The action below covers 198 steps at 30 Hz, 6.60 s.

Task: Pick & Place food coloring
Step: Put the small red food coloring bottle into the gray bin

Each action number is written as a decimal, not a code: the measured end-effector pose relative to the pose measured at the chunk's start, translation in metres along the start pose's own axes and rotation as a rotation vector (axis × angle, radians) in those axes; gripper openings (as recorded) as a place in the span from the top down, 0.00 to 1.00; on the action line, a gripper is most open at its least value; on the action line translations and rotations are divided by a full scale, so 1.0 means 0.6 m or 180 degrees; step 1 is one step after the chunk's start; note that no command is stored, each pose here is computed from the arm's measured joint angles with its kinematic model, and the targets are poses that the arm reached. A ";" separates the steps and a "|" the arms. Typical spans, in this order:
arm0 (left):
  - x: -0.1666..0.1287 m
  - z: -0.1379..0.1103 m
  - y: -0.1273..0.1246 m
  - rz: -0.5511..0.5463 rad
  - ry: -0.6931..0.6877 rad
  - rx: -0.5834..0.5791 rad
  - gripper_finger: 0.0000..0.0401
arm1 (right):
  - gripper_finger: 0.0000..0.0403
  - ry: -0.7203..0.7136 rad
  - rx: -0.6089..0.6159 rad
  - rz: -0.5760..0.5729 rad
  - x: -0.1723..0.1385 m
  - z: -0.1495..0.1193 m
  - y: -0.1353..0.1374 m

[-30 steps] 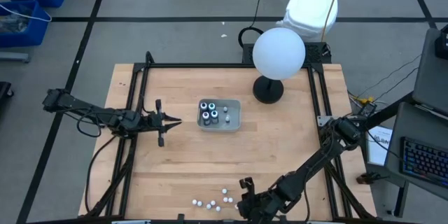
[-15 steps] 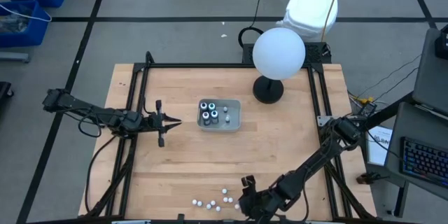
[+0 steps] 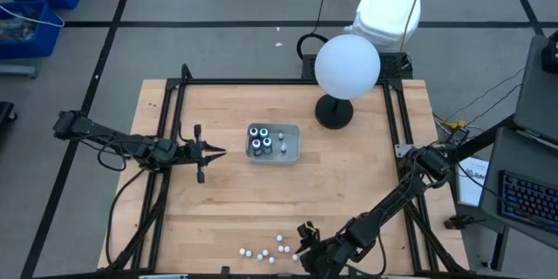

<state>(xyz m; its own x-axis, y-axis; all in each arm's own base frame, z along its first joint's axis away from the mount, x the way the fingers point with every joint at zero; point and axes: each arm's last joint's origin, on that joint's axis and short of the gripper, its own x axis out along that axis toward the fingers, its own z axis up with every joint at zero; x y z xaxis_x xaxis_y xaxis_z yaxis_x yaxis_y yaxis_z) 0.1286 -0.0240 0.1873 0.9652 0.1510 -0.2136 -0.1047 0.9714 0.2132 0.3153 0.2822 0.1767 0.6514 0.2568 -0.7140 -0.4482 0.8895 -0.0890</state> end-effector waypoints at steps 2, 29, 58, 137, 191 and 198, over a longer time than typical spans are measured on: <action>0.000 0.000 0.000 0.0000 0.0000 0.0000 0.88 | 0.59 -0.0067 -0.0069 0.0008 0.000 0.003 0.000; 0.000 0.000 0.000 0.0001 0.0002 0.0146 0.88 | 0.60 -0.0552 -0.0059 0.0014 0.045 -0.020 -0.010; 0.000 0.000 0.000 0.0001 0.0001 0.0180 0.88 | 0.60 -0.0254 0.0314 0.0027 0.058 -0.038 -0.022; 0.000 -0.001 0.000 -0.0001 0.0023 0.0190 0.88 | 0.89 -0.0047 0.0897 -0.1235 -0.204 -0.003 -0.351; 0.000 -0.001 0.000 -0.0001 0.0021 0.0273 0.88 | 0.89 -0.0048 0.1393 -0.1723 -0.093 -0.184 -0.533; 0.000 -0.001 0.000 -0.0001 0.0019 0.0277 0.88 | 0.89 0.0001 0.1498 -0.1724 -0.078 -0.196 -0.537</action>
<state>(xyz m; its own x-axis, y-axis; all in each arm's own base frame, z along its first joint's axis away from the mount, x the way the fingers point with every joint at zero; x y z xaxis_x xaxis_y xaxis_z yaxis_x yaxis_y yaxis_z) 0.1285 -0.0240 0.1868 0.9637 0.1521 -0.2194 -0.0830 0.9518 0.2951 0.3572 -0.0610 0.1570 0.7074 -0.2669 -0.6544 0.2496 0.9606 -0.1220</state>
